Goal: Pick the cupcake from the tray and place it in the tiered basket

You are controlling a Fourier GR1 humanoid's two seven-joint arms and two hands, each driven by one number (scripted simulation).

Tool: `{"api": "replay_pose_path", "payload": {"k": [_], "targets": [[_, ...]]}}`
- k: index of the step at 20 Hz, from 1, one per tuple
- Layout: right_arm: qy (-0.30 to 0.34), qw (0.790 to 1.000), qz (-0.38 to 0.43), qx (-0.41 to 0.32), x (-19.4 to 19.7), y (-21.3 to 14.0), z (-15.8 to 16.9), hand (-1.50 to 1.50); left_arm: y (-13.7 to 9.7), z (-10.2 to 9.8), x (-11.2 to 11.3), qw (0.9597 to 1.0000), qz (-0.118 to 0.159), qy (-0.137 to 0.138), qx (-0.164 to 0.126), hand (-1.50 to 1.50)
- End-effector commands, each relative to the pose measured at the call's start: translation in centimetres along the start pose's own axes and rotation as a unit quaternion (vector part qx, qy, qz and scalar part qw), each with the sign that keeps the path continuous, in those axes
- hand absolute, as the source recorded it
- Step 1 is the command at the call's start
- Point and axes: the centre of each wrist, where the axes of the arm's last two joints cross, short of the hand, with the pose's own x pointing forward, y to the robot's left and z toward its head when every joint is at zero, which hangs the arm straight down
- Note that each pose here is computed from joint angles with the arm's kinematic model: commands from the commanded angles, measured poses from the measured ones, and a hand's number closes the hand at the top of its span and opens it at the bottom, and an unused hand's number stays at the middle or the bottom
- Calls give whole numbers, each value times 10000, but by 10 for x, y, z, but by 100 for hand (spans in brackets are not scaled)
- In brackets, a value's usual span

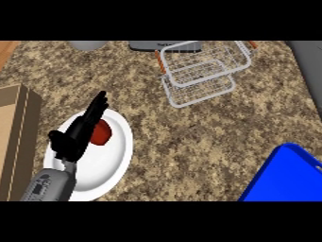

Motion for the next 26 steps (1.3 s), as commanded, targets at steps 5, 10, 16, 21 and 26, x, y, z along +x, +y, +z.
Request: {"api": "replay_pose_path", "payload": {"k": [5,10,16,21,26], "targets": [[-134,9991,-163,362,2,43,-30,150,-14,-2,-11,10000,7,88,7,0],[-20,9959,-705,572,15,59,-43,150,3,9,-8,9999,62,86,-42,0],[1261,9693,-1670,1294,6,69,-49,150,-13,14,-8,9999,-9,156,-31,0],[1243,9526,-2411,1379,1,57,-45,-150,-6,17,-12,9998,62,189,50,0],[1059,9593,-2608,229,-11,40,-34,-150,0,12,-7,10000,13,-18,13,0]]}}
